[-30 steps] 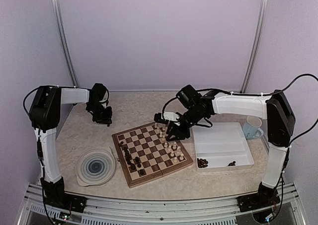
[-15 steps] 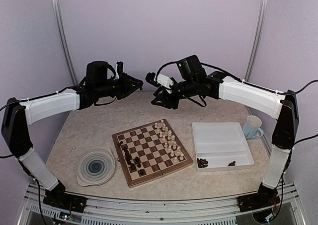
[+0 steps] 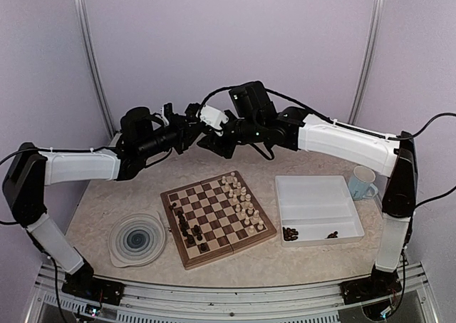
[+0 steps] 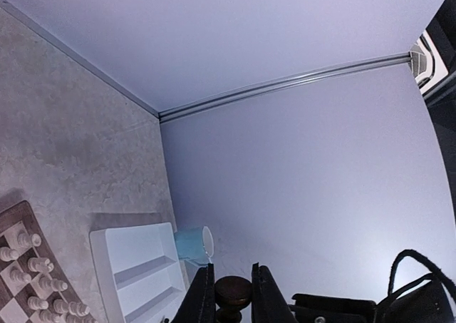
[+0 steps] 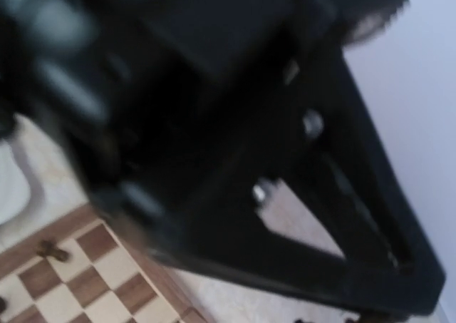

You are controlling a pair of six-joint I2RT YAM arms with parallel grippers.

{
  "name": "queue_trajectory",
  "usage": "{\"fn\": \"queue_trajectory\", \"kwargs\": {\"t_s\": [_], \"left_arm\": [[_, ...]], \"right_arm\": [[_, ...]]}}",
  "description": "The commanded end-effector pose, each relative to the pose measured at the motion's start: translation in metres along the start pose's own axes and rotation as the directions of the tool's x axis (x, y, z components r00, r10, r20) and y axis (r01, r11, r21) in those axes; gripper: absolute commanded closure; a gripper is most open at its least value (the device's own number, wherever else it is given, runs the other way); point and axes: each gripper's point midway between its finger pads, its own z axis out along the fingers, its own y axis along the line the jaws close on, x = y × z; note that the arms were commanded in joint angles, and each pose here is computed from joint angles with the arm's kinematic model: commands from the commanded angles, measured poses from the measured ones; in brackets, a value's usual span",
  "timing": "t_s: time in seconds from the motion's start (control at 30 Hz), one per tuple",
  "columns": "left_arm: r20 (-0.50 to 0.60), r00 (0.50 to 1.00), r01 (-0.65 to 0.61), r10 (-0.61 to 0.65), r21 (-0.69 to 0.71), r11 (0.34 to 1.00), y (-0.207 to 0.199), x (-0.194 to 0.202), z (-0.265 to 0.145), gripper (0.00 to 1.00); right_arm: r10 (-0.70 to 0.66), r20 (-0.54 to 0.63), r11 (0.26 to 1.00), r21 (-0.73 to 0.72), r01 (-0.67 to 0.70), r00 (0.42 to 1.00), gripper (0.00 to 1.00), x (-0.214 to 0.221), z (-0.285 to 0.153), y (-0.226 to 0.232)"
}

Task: Set up the chess pieces on the board
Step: Pass from the left arm to the right

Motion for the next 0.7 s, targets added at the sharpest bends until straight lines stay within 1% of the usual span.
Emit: {"fn": "queue_trajectory", "kwargs": {"t_s": [0.0,0.23,0.47,0.67], "left_arm": [[0.018,0.999,0.046,-0.047,0.091,0.995,-0.02,-0.001,-0.005,0.92],[0.012,0.999,0.047,-0.048,0.098,0.994,-0.025,0.001,-0.007,0.92],[0.004,0.999,0.048,-0.049,0.095,0.994,-0.024,0.006,-0.005,0.92],[0.029,0.998,0.046,-0.049,0.094,0.994,-0.025,0.003,-0.008,0.93]], "right_arm": [[0.028,-0.016,0.991,0.129,-0.026,0.999,0.6,-0.002,0.005,-0.021],[0.041,-0.015,0.986,0.161,-0.038,0.999,0.61,-0.003,0.004,-0.027],[0.039,-0.016,0.979,0.202,-0.035,0.999,0.65,-0.005,0.002,-0.034],[0.044,-0.013,0.985,0.166,-0.041,0.999,0.67,-0.006,-0.006,-0.028]]}}
